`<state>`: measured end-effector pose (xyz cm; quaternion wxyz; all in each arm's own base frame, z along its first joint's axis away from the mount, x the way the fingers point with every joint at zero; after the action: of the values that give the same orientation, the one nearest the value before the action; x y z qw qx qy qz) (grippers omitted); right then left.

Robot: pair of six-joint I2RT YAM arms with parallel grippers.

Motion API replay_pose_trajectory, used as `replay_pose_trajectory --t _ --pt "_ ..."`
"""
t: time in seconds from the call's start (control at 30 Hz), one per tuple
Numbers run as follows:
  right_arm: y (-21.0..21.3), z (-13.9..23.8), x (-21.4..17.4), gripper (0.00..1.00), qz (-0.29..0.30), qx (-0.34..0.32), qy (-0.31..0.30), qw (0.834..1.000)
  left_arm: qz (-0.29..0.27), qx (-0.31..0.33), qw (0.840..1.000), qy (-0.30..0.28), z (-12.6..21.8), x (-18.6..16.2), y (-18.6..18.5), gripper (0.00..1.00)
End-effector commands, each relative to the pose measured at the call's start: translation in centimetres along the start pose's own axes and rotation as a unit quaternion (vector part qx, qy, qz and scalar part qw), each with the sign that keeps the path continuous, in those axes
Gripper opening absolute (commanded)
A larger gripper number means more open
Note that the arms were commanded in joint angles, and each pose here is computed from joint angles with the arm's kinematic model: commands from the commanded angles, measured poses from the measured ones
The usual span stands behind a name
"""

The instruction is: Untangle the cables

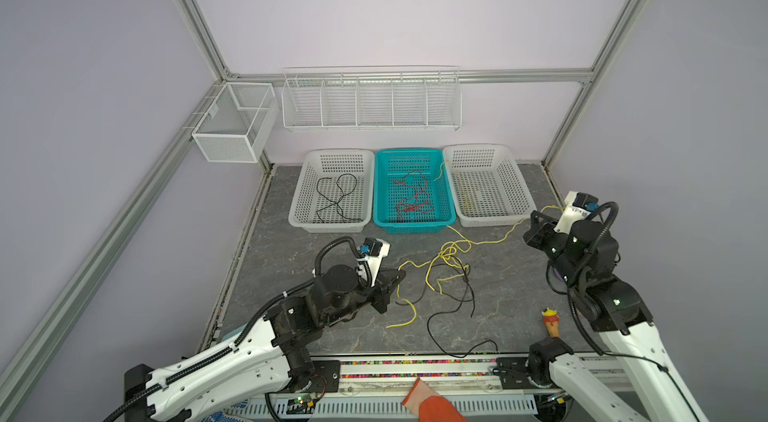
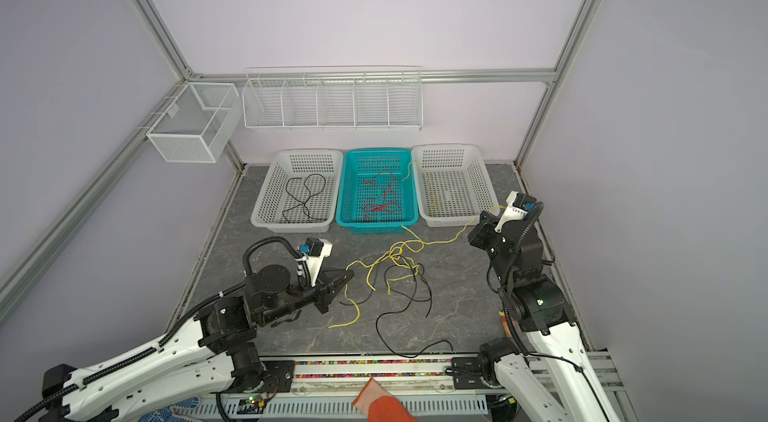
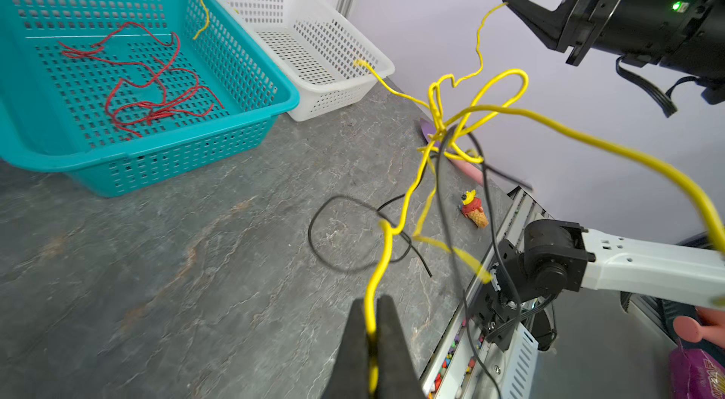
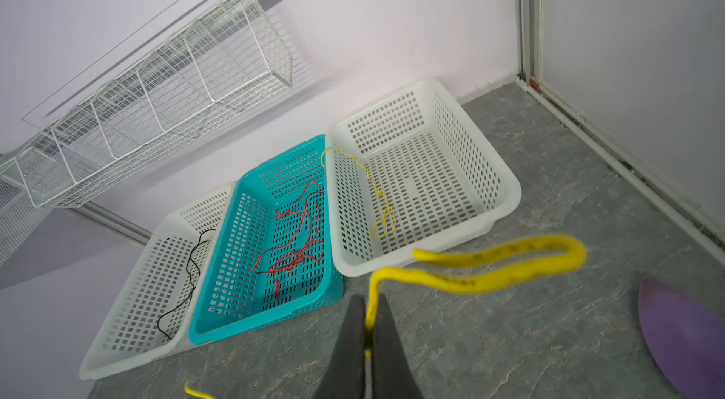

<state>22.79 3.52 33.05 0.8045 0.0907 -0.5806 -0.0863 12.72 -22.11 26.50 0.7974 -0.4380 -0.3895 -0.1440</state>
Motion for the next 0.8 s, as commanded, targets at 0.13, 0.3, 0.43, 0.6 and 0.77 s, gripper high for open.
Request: replay_pose_trajectory --t 0.13,0.3,0.43,0.6,0.77 --pt "-3.8 -2.7 -3.3 0.06 -0.057 -0.057 0.066 0.994 0.003 0.133 0.99 -0.053 4.4 2.2 3.4 0.0" --pt "-4.9 -3.8 -4.6 0.06 -0.071 -0.063 0.091 0.991 0.004 0.176 0.978 -0.109 8.0 4.3 4.0 0.0" --pt "-5.8 -3.6 -4.3 0.06 -0.063 -0.086 0.085 0.991 -0.002 0.198 0.97 -0.138 10.7 5.7 3.8 0.0" --pt "-5.7 -4.1 -4.6 0.06 -0.076 -0.064 0.095 0.99 -0.009 0.184 0.969 -0.167 13.8 7.3 2.6 0.0" --pt "-7.0 -5.5 -6.9 0.06 -0.098 -0.079 0.136 0.983 -0.026 0.174 0.957 -0.231 18.6 10.7 0.7 0.0"
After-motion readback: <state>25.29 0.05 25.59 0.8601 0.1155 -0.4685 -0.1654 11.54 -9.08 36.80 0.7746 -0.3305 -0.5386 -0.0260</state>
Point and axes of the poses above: each gripper's point midway between its finger pads, its own z axis back along the fingers, its own y axis along the line the jaws close on, x = y × z, the point moved 5 cm from there along z, back along the fingers, and after that the axes turned 13 degrees about z, right-handed, at the moved point
